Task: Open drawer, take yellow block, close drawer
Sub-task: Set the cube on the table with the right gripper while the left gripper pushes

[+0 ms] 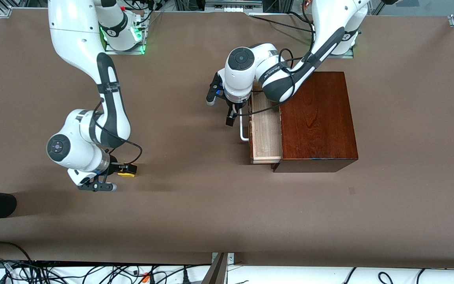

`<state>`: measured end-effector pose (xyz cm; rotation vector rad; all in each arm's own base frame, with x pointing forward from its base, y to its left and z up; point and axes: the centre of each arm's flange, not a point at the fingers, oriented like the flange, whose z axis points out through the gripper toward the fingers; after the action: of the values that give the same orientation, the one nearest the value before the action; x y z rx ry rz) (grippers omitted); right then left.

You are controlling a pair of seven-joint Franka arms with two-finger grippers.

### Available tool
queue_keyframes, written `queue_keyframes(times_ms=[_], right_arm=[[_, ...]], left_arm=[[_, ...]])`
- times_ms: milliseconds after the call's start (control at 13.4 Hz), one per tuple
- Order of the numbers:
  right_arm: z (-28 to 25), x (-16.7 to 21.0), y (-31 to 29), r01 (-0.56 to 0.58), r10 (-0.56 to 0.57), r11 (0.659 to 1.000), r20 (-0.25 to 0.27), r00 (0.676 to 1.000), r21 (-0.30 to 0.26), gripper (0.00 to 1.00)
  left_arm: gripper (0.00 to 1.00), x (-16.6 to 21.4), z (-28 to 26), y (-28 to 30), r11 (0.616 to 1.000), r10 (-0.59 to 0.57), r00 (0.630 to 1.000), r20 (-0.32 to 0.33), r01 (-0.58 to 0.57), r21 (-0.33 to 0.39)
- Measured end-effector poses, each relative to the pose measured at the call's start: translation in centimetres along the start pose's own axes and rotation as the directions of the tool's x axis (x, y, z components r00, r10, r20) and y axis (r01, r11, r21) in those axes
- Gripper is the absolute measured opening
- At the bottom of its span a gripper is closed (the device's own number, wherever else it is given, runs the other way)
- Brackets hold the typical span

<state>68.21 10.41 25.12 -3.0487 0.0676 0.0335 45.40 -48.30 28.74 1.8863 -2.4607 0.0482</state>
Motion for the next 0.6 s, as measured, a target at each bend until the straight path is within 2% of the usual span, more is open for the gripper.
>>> queue_keyframes(times_ms=[373,596], right_arm=[[-8.3,-1.2,3.2,-0.048,0.043,0.997,0.084,0.996,0.062,1.0],[-11.4,-2.4,4.9,-0.039,0.034,0.999,0.137,0.99,0.032,1.0]], left_arm=[[1.0,-0.3,0.1,0.1,0.999,-0.025,0.999,0.024,0.026,-0.021],[1.0,-1.0,0.1,0.1,0.997,-0.035,0.997,0.07,0.039,-0.06]])
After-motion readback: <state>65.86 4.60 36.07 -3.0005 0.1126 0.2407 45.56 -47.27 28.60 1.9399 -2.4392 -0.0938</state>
